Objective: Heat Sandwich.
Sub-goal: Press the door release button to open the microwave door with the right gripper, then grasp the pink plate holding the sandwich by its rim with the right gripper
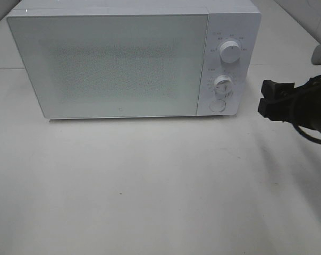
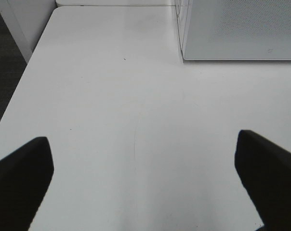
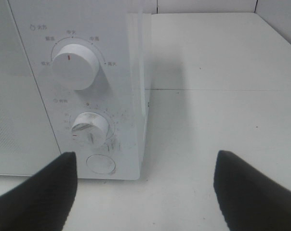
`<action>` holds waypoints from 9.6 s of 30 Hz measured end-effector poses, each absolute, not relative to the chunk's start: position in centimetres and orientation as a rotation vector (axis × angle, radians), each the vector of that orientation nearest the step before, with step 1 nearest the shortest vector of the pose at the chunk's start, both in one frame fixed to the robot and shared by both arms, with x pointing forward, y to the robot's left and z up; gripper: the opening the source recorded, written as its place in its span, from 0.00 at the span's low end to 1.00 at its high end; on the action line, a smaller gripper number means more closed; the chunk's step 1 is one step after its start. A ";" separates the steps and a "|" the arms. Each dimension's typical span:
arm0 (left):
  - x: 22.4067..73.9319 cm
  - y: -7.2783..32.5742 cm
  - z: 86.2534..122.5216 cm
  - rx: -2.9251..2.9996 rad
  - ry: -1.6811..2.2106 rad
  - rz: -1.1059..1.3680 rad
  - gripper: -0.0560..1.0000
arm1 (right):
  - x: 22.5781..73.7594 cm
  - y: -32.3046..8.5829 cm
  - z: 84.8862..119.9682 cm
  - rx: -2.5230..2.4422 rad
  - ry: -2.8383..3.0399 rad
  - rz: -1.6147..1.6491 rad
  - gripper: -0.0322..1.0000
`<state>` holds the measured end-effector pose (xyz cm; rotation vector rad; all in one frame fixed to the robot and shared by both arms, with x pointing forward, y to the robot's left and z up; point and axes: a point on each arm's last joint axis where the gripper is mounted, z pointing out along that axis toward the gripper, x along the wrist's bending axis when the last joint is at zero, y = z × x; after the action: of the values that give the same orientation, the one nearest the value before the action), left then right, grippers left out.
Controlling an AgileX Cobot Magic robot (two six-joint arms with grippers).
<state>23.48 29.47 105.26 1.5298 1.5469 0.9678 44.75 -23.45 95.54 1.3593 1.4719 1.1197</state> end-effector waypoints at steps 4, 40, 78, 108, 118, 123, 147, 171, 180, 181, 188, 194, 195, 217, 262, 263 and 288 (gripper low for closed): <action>23.5 29.5 105.3 1.530 1.547 0.968 0.97 | 44.7 -22.3 94.6 1.367 1.462 1.118 0.76; 23.5 29.5 105.3 1.530 1.547 0.968 0.97 | 44.6 -17.6 90.5 1.488 1.506 1.055 0.76; 23.5 29.5 105.3 1.530 1.547 0.968 0.97 | 44.5 -17.7 90.2 2.629 0.083 1.721 0.23; 23.5 29.5 105.3 1.530 1.547 0.968 0.97 | 48.9 -16.2 89.4 2.662 0.093 1.726 0.04; 23.5 29.5 105.3 1.530 1.547 0.968 0.97 | 51.4 -16.5 87.5 2.703 0.113 1.662 0.04; 23.5 29.5 105.3 1.530 1.547 0.968 0.97 | 52.5 -16.5 87.0 2.703 0.120 1.668 0.04; 23.5 29.5 105.3 1.530 1.547 0.968 0.97 | 56.3 -16.6 85.2 2.716 0.051 1.674 0.04; 23.5 29.5 105.3 1.530 1.547 0.968 0.97 | 57.3 -16.7 85.0 2.656 0.008 1.709 0.04; 23.5 29.5 105.3 1.530 1.547 0.968 0.97 | 58.1 -16.2 84.7 2.625 -0.039 1.734 0.04; 23.5 29.5 105.3 1.530 1.547 0.968 0.97 | 58.2 -16.1 84.6 2.625 -0.042 1.736 0.04; 23.5 29.5 105.3 1.530 1.547 0.968 0.97 | 58.4 -15.9 84.3 2.625 -0.043 1.719 0.04; 23.5 29.5 105.3 1.530 1.547 0.968 0.97 | 58.4 -15.8 84.3 2.623 -0.040 1.717 0.04; 23.5 29.5 105.3 1.530 1.547 0.968 0.97 | 58.4 -15.8 84.3 2.622 -0.040 1.719 0.04; 23.5 29.5 105.3 1.530 1.547 0.968 0.97 | 58.5 -15.7 84.5 2.689 -0.022 1.637 0.04; 23.5 29.5 105.3 1.530 1.547 0.968 0.97 | 51.0 -17.2 92.4 2.798 0.717 1.346 0.05; 23.5 29.5 105.3 1.530 1.547 0.968 0.97 | 51.0 -17.2 92.4 2.798 0.717 1.346 0.05; 23.5 29.5 105.3 1.530 1.547 0.968 0.97 | 48.7 -16.0 97.1 2.301 1.943 0.844 0.07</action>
<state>23.48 29.47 105.26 1.5298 1.5469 0.9678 48.67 -16.04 97.12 2.3006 1.9431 0.8444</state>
